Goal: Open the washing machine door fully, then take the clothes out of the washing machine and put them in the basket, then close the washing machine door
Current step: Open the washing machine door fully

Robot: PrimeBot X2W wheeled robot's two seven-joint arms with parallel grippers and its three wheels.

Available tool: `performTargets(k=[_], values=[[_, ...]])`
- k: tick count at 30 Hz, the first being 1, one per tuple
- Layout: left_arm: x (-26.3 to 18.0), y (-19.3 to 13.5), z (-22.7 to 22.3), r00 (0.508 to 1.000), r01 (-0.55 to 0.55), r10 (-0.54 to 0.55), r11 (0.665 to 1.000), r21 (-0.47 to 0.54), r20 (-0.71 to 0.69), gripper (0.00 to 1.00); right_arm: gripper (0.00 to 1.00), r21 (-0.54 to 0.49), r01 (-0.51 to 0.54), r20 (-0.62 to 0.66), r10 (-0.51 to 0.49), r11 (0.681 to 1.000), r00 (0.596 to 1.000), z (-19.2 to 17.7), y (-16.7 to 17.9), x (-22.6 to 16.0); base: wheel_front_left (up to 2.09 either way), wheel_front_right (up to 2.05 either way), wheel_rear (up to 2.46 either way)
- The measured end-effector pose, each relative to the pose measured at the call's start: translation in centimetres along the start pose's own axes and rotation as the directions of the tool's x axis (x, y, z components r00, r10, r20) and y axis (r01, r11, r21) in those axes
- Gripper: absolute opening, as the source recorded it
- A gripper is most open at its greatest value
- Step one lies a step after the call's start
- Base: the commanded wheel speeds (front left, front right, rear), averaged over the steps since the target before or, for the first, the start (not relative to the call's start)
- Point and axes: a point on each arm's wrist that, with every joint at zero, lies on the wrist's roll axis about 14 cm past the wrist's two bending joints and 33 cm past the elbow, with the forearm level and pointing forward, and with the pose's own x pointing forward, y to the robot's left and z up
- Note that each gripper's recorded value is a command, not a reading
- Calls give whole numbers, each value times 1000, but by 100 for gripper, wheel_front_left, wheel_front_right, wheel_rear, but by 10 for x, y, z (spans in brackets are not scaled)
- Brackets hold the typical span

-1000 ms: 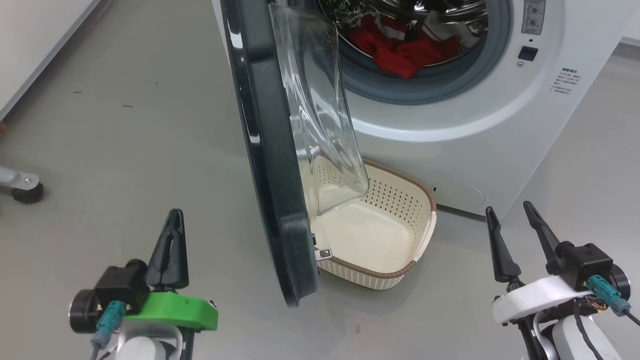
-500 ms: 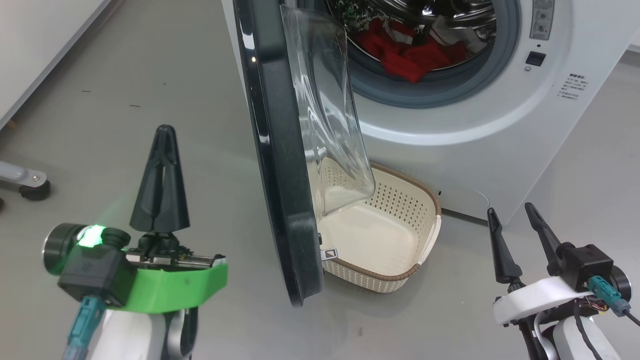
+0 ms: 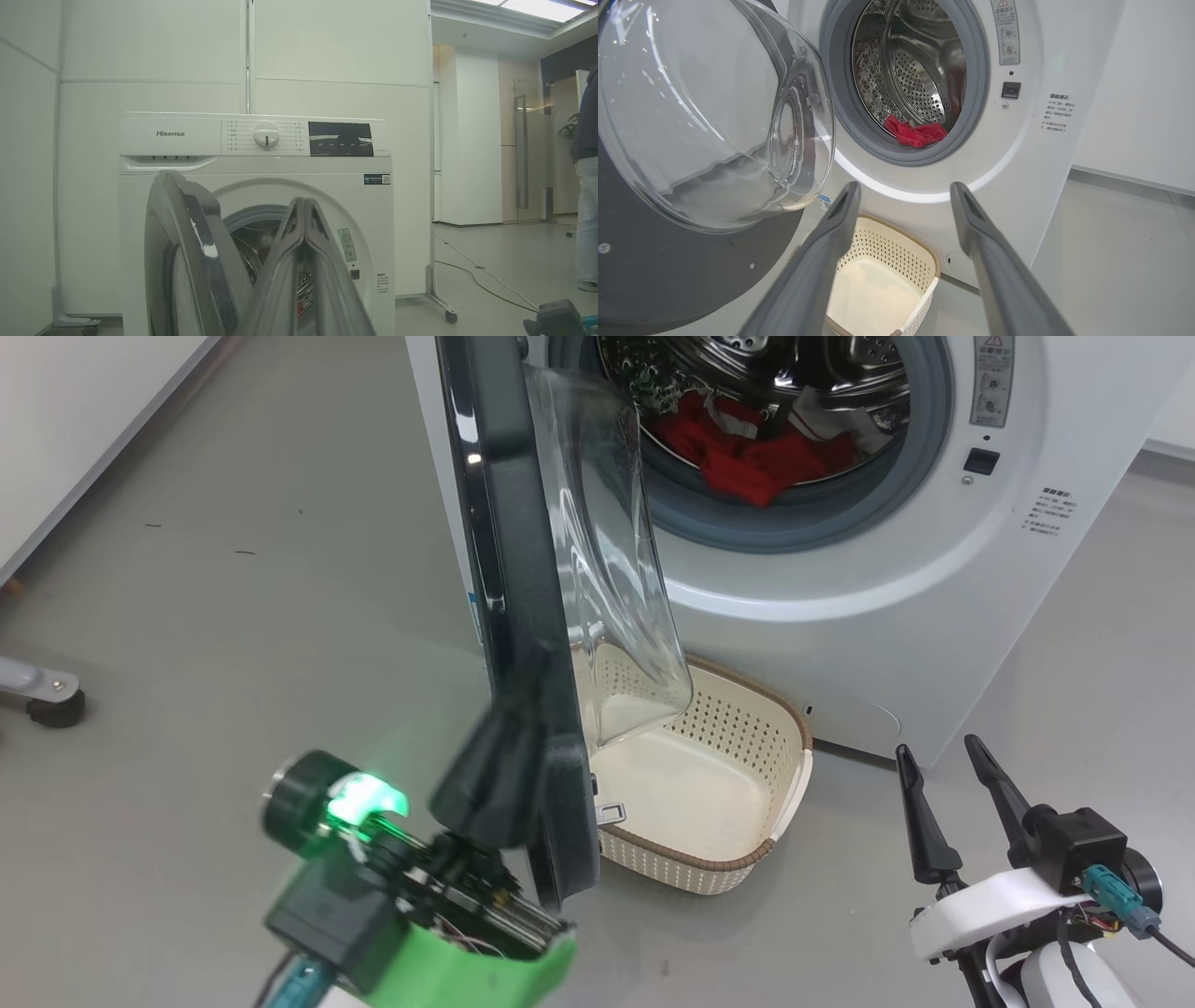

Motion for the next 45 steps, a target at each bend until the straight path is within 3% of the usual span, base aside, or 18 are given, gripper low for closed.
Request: performTargets(k=[9, 15, 19, 29, 45], values=[[-25, -38, -56, 967, 79, -106, 989, -123, -232, 0, 100, -7, 3, -4, -3, 1000, 1000, -1, -1, -4, 0, 0, 0], [-57, -53, -106, 886, 58, -146, 977, -207, -441, 0, 100, -3, 20, -5, -20, 1000, 1000, -1, -5, -7, 0, 0, 0], [-73, -51, -128, 836, 31, -141, 977, -211, -531, 0, 100, 1, 25, -10, -25, 1000, 1000, -3, -7, -8, 0, 0, 0], [-82, -26, -146, 804, -53, -57, 984, -167, -591, 0, 100, 4, 42, -21, -42, 999, 999, -8, -13, -8, 0, 0, 0], [-86, -5, -153, 802, -126, 30, 985, -120, -597, 0, 100, 15, 38, -44, -37, 999, 998, -18, -15, -5, 0, 0, 0]])
